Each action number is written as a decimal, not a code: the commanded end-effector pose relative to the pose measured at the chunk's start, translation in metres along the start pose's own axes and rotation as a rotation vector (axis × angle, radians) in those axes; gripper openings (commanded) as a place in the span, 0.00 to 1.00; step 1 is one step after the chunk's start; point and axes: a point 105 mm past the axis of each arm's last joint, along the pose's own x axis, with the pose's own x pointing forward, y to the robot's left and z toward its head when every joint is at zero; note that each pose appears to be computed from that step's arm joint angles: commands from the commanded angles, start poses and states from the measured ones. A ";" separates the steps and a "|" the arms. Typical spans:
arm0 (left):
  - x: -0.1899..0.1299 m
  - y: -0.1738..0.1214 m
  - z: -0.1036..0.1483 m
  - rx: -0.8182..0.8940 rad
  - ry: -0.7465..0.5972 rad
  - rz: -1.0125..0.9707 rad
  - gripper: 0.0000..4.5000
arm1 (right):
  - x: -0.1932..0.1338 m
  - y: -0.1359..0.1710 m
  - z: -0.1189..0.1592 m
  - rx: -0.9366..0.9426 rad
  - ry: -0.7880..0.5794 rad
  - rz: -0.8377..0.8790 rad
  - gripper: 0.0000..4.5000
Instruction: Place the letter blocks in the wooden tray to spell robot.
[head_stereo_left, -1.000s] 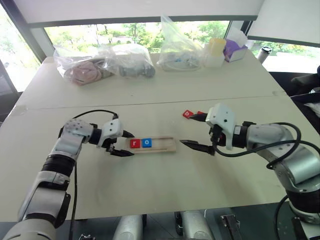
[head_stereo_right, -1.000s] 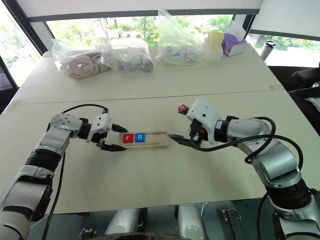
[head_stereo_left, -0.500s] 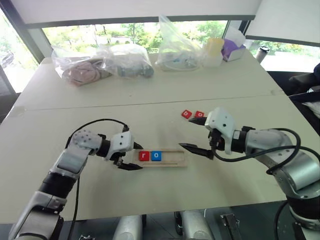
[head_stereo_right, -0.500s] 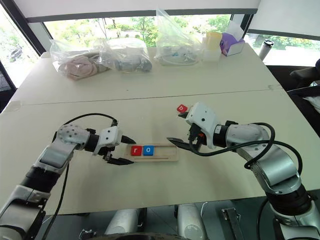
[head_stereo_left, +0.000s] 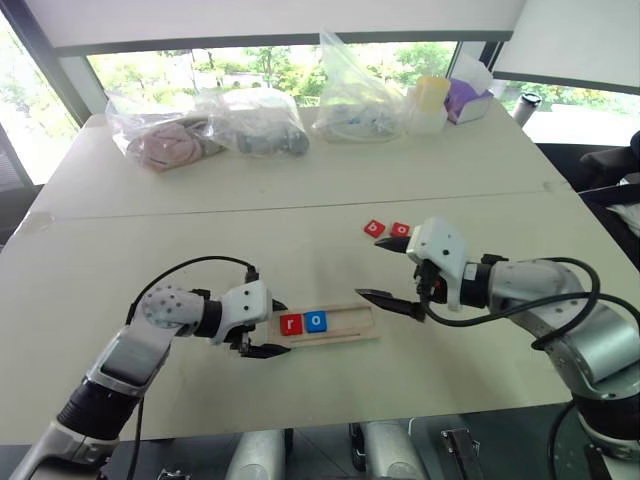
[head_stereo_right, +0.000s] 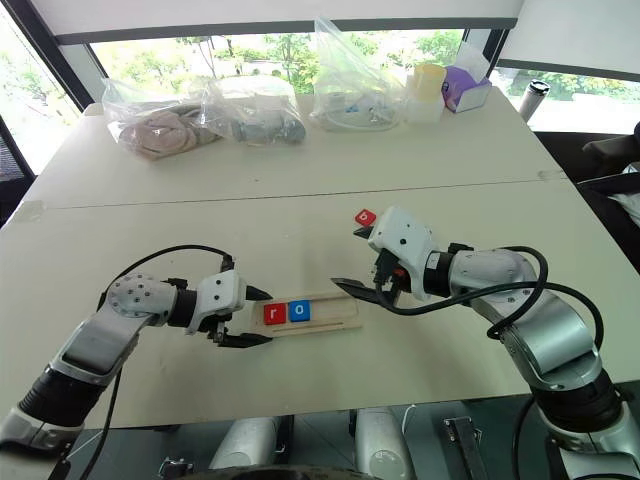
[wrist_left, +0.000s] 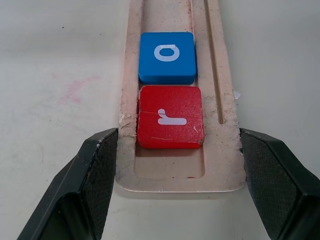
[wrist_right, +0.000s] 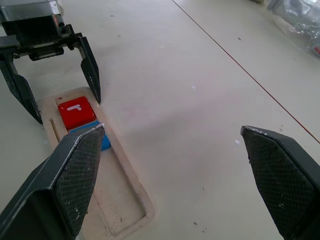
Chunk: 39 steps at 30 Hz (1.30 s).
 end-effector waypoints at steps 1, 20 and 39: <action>0.009 -0.010 -0.014 -0.023 0.045 -0.016 0.70 | 0.001 0.000 0.012 -0.036 -0.043 0.008 1.00; 0.002 -0.018 -0.023 -0.124 0.071 -0.056 1.00 | 0.005 -0.002 0.014 -0.047 -0.051 0.015 1.00; -0.082 -0.013 -0.044 -0.254 0.078 0.123 1.00 | 0.052 -0.075 -0.007 0.163 0.027 -0.363 1.00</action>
